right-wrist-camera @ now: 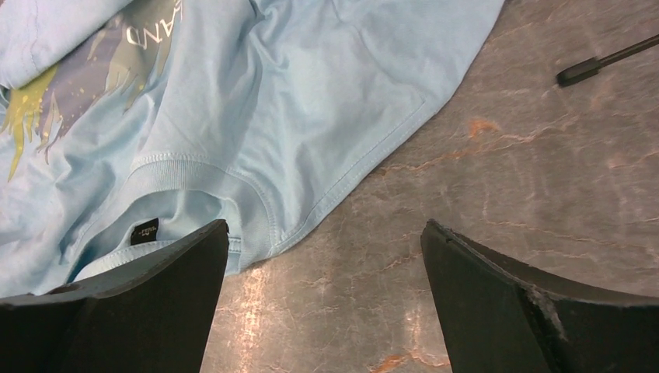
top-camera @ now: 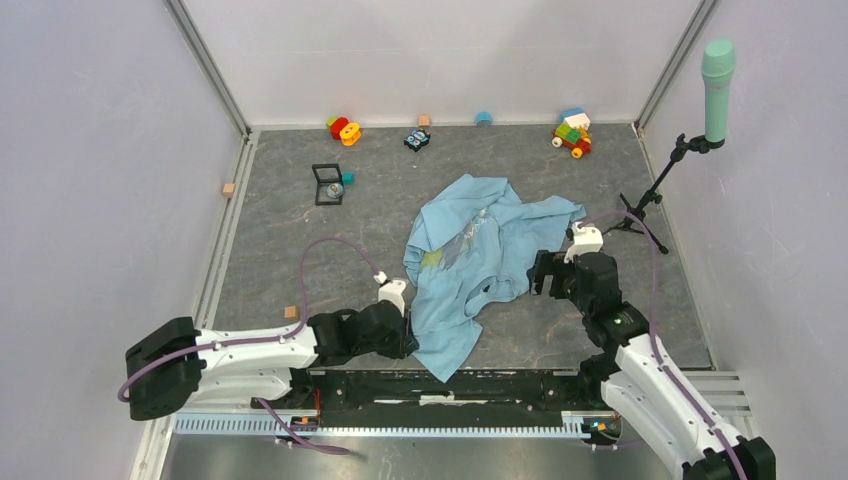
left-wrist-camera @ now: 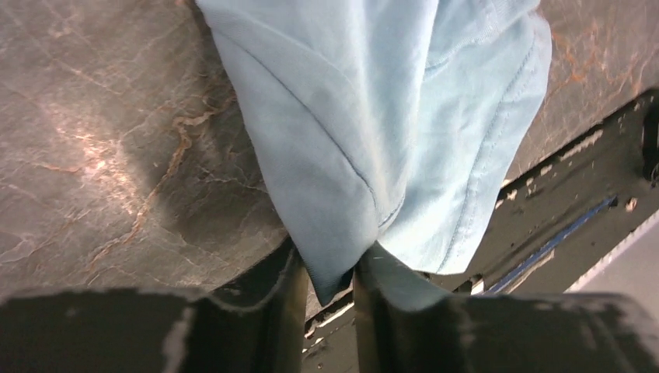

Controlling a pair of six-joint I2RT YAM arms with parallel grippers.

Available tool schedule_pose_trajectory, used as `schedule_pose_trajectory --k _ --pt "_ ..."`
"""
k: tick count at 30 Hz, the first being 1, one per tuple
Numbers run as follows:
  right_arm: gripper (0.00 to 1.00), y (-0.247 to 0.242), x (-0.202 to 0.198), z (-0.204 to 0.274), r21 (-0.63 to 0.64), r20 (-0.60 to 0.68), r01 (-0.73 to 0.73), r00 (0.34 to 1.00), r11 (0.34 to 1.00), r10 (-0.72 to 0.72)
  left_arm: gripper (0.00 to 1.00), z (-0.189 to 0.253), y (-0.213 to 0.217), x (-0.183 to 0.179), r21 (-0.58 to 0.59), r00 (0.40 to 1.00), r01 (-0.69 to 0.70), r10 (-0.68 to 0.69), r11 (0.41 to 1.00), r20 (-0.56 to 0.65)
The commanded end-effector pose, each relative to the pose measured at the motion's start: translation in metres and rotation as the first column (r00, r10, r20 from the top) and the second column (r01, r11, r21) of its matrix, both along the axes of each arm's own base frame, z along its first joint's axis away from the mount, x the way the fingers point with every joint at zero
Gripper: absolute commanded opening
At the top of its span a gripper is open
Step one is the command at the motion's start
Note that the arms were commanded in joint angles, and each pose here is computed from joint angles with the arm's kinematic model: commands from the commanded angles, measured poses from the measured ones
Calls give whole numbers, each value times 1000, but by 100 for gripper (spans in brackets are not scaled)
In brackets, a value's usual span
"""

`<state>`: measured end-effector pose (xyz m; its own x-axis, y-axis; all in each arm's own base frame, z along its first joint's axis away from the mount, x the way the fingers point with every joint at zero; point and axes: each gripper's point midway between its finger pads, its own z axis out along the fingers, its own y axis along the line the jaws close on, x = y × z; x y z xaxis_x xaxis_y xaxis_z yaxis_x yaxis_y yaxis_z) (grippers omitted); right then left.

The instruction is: Pin the brooch onto the clothing

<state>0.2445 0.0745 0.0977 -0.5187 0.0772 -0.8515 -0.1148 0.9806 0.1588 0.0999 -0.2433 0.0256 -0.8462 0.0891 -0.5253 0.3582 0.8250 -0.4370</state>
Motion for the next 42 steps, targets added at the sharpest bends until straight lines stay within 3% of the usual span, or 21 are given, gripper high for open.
schedule_pose_trajectory --k 1,8,18,22,27,32,38,40,42 --pt "98 15 4 -10 63 7 -38 999 997 37 26 15 -2 23 -45 989 -117 120 992 89" --pt "99 32 1 -42 144 -62 -74 994 987 84 2 13 -3 23 -51 988 -130 133 990 78" --pt "90 53 -3 -61 223 -108 -105 985 969 132 2 8 -1 19 -43 991 -118 120 992 64" --pt "80 54 -2 -67 229 -118 -87 986 969 117 2 7 -2 20 -36 991 -110 112 993 69" --pt "72 36 4 -71 96 -89 17 996 995 -8 2 9 -7 20 -30 993 -87 89 996 73" --pt "69 36 2 -79 70 -103 31 994 997 -24 2 9 -9 23 -17 992 -97 98 995 77" --pt "53 31 1 -86 21 -101 67 993 998 -65 2 15 -10 29 -1 990 -98 97 995 105" --pt "42 33 2 -86 28 -101 63 993 998 -60 2 17 -2 34 35 985 -120 114 992 131" --pt "24 37 4 -84 43 -97 57 994 997 -53 2 20 11 41 84 975 -160 144 984 167"
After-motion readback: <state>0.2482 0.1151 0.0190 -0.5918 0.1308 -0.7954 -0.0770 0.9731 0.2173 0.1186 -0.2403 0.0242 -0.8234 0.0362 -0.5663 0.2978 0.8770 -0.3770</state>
